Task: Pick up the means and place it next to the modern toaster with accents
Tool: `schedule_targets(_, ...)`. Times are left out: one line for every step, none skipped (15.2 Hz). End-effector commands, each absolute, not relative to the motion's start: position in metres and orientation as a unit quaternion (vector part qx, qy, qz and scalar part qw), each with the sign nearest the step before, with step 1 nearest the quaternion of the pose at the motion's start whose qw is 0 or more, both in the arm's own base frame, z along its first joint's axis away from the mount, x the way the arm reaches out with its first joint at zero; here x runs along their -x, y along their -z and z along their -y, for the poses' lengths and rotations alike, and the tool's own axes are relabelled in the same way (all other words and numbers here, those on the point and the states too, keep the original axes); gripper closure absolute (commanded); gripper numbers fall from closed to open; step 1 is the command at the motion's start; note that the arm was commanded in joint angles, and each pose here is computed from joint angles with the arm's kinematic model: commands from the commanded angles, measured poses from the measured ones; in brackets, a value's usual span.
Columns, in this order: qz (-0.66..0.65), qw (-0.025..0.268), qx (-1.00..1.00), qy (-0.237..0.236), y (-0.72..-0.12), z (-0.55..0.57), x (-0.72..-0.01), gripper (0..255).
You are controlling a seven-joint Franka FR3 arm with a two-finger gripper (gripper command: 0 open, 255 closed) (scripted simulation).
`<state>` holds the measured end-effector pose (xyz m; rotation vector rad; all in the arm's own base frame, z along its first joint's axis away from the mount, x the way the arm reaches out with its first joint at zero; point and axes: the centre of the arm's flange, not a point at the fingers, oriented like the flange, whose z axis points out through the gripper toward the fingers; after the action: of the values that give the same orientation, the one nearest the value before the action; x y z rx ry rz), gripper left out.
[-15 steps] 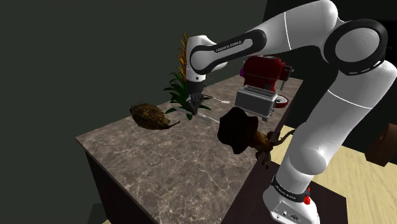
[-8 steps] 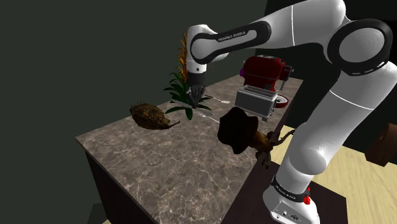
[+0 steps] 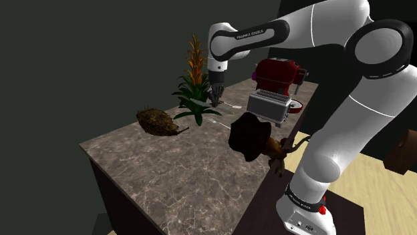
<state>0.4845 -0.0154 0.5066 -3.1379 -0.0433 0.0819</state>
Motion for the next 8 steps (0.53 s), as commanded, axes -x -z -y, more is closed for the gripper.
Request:
schedule_targets(0.014, 0.001, 1.000, -0.026, -0.507, 0.040, -0.485, 255)
schedule_targets(0.014, 0.001, 1.000, -0.026, -0.507, 0.054, -0.484, 255)
schedule_targets(0.014, 0.001, 1.000, -0.026, -0.507, 0.067, -0.484, 255)
schedule_targets(0.014, 0.001, 1.000, -0.026, -0.507, 0.080, -0.483, 255)
schedule_targets(0.014, 0.001, 1.000, -0.026, -0.507, 0.093, -0.482, 255)
schedule_targets(0.014, 0.001, 1.000, -0.026, -0.507, 0.106, -0.481, 255)
schedule_targets(0.014, 0.001, 1.000, -0.026, -0.507, 0.119, -0.481, 255)
schedule_targets(0.014, 0.001, 1.000, -0.026, -0.507, 0.133, -0.480, 255)
